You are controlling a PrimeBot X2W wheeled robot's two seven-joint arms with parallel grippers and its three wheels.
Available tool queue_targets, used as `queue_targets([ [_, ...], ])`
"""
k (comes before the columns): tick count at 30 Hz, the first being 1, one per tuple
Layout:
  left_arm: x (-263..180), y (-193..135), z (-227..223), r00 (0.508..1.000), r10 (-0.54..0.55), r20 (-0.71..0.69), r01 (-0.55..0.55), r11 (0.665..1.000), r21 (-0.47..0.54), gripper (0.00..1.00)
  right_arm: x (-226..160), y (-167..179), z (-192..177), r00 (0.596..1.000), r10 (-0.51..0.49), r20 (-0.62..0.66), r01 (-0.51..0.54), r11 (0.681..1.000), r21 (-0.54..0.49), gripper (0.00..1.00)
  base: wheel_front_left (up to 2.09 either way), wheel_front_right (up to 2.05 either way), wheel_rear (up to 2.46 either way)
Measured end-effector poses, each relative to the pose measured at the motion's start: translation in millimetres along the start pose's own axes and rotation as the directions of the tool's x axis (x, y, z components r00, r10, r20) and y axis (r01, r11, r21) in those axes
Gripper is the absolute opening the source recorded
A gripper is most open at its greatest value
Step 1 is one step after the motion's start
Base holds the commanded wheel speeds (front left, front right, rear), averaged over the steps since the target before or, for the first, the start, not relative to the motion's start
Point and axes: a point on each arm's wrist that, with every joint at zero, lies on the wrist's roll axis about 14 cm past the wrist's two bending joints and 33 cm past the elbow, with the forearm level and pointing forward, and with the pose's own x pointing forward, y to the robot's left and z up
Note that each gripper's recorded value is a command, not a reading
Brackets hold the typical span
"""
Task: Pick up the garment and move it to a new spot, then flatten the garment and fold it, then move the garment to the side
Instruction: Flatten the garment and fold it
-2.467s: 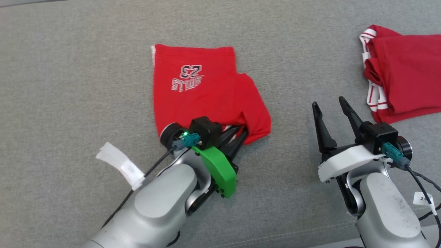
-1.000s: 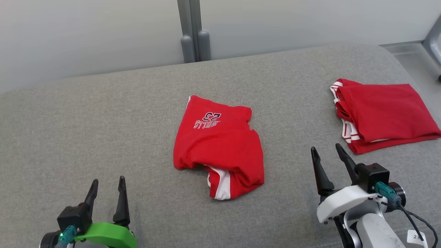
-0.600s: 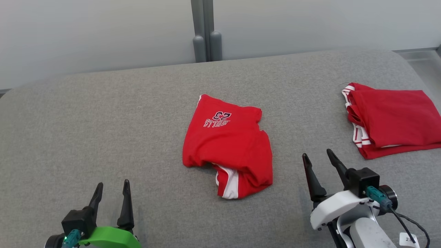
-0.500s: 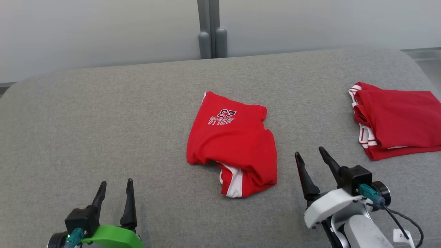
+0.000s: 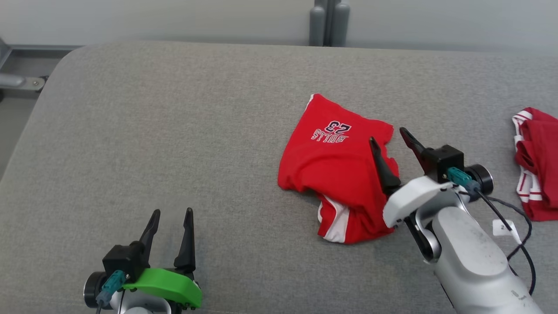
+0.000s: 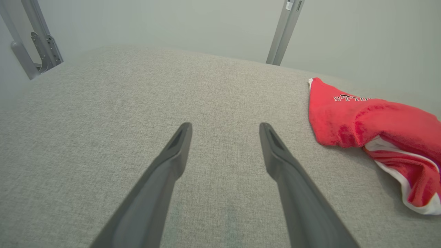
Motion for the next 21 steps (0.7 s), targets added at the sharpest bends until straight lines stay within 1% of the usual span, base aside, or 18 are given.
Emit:
queue_targets([
  [4, -4, 10, -5, 0.999, 0.041, -0.017, -0.041, 0.999, -0.016, 1.0, 29, 32, -4, 0.993, 0.118, -0.026, -0.119, 0.993, -0.019, 1.0, 0.0, 0.0, 0.0],
  [9, -9, 23, -8, 0.995, 0.094, -0.027, -0.095, 0.995, -0.033, 1.0, 44, 64, -31, 0.964, 0.23, -0.137, -0.235, 0.972, -0.024, 1.0, 0.0, 0.0, 0.0],
  [11, -11, 27, -9, 0.993, 0.109, -0.032, -0.11, 0.993, -0.033, 1.0, 46, 69, -43, 0.95, 0.254, -0.184, -0.262, 0.965, -0.023, 1.0, 0.0, 0.0, 0.0],
  [15, -12, 32, -11, 0.991, 0.131, -0.038, -0.132, 0.99, -0.037, 1.0, 45, 73, -66, 0.914, 0.289, -0.285, -0.317, 0.947, -0.056, 1.0, 0.0, 0.0, 0.0],
  [18, -10, 33, -11, 0.99, 0.136, -0.037, -0.138, 0.99, -0.042, 1.0, 44, 73, -80, 0.884, 0.296, -0.362, -0.345, 0.936, -0.076, 0.99, 0.0, 0.0, 0.0],
  [19, -10, 32, -11, 0.99, 0.135, -0.037, -0.137, 0.989, -0.046, 1.0, 44, 72, -84, 0.873, 0.297, -0.387, -0.353, 0.932, -0.082, 0.8, 0.0, 0.0, 0.0],
  [20, -9, 32, -10, 0.99, 0.135, -0.037, -0.136, 0.989, -0.048, 1.0, 44, 71, -86, 0.867, 0.296, -0.401, -0.356, 0.931, -0.084, 0.45, 0.0, 0.0, 0.0],
  [21, -8, 31, -10, 0.99, 0.133, -0.036, -0.135, 0.99, -0.051, 1.0, 44, 70, -87, 0.861, 0.296, -0.413, -0.362, 0.928, -0.091, 0.18, 0.0, 0.0, 0.0],
])
